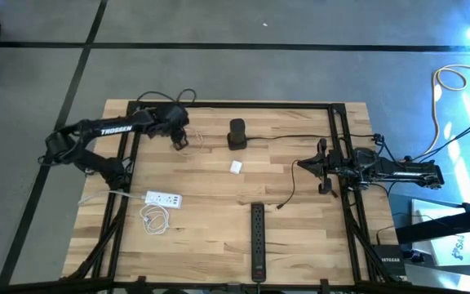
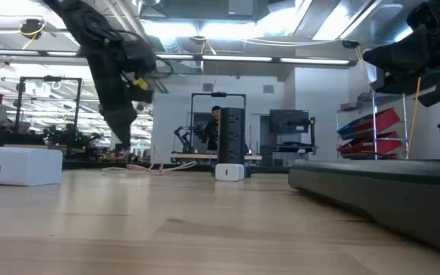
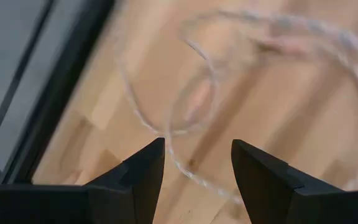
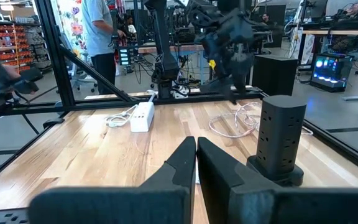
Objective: Insert USB
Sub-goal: Insert the pink USB cable into the white USB adapter
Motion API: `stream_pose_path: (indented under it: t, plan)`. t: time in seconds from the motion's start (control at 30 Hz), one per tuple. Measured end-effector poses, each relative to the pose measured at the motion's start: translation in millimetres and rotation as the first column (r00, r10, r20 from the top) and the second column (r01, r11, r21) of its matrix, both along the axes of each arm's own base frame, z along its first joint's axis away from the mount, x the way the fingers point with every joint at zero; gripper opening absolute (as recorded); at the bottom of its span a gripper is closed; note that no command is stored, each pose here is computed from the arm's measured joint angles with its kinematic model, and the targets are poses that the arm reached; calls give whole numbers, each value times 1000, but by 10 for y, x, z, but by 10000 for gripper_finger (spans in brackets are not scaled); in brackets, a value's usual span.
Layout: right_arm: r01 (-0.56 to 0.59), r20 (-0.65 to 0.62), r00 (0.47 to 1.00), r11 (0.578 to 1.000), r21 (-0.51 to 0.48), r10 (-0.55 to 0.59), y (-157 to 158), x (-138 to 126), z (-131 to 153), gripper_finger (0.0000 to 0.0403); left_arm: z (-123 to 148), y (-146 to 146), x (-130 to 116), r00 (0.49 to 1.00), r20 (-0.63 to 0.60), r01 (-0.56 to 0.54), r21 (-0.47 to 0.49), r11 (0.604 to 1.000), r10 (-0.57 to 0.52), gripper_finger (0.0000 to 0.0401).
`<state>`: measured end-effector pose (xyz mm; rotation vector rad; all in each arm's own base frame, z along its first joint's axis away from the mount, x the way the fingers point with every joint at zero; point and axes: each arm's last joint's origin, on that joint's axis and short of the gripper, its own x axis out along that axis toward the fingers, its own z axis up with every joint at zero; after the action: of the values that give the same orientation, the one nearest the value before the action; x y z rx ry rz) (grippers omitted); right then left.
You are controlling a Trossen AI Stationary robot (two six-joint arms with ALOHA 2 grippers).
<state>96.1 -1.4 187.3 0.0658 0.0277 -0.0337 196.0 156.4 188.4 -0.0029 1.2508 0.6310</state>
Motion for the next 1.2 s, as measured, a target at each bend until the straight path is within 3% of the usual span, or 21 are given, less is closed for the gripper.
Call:
stream_pose_path:
  t: [0.07,0.27,0.53,0.8,1.2]
  plan:
    - [0,0,1000,1000,0,0,0,0,1,1,-78,52,-9,995,-63,72,-35,997,-74,172]
    - [0,0,1000,1000,0,0,0,0,-1,1,-354,227,-8,971,-176,150,-78,986,-162,172]
    - [0,-3,1000,1000,0,0,0,0,-3,1,-378,317,11,958,-247,159,27,987,-147,172]
    - [0,-17,1000,1000,0,0,0,-1,-16,1,-197,288,46,957,-171,249,84,965,-232,172]
    - [0,-18,1000,1000,0,0,0,0,-17,1,-310,338,80,930,-159,341,35,940,-331,172]
